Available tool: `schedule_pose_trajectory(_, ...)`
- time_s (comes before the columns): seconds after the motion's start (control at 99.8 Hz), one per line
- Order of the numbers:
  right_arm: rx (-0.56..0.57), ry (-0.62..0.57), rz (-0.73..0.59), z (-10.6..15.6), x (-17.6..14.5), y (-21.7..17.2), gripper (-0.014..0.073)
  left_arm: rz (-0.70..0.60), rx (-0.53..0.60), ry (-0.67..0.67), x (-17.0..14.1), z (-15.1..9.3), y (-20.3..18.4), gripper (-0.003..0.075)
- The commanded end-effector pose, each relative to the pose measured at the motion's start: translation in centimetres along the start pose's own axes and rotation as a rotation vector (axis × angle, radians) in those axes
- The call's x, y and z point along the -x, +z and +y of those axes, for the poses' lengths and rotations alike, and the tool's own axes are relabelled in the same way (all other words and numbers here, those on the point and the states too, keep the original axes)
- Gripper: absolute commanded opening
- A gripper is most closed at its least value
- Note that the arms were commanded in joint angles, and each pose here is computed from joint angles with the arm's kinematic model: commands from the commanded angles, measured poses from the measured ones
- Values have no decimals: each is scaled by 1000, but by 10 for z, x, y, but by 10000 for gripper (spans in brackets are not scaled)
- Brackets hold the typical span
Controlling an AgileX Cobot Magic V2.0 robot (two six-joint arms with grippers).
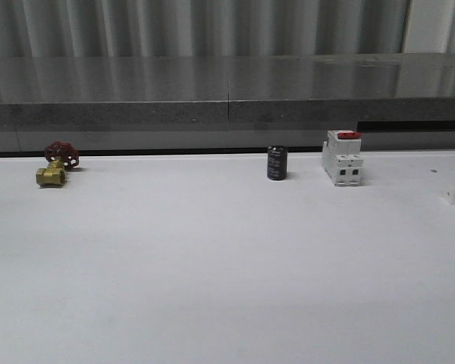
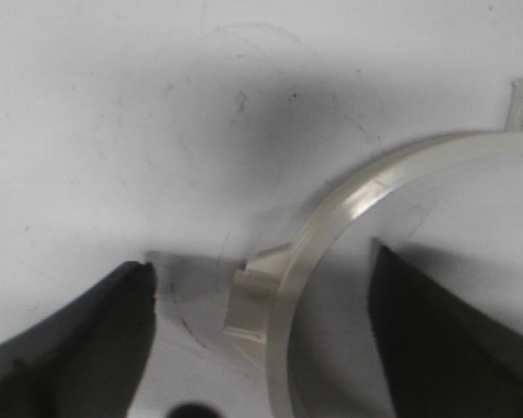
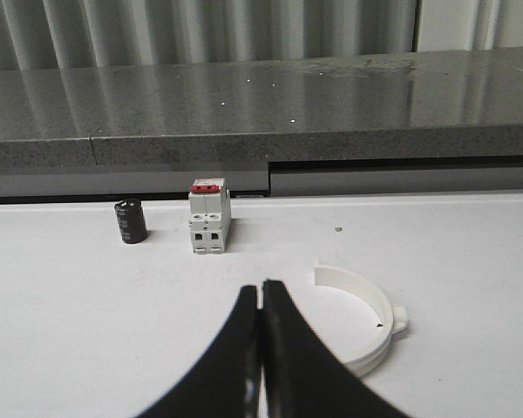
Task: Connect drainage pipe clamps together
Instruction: 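Close the left gripper on the end of the white half-ring clamp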
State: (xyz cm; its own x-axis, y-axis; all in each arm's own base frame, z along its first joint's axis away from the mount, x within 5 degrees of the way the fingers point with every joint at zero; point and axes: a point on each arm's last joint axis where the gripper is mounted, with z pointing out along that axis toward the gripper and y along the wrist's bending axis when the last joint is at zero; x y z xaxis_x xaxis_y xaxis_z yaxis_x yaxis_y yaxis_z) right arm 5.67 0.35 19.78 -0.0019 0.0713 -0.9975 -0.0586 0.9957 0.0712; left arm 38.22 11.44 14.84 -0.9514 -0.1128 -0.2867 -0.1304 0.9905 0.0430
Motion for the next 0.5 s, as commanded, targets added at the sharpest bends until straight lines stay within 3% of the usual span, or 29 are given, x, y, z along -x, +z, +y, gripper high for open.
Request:
schedule_pose_trajectory(0.0, 6, -4, -116, 1, 15, -3, -67, -112, 16, -6, 14, 2, -26, 302)
schedule_pose_trajectory(0.17, 6, -4, -116, 1, 15, -3, -67, -118, 17, -6, 15, 3, -26, -24)
schedule_pose_trajectory(0.381, 6, -4, -116, 1, 15, -3, -67, -151, -1, -24, 17, -1, -41, -20)
schedule_pose_trajectory(0.491, 6, -4, -116, 1, 15, -3, -67, -184, -22, -6, 19, -15, -65, -20)
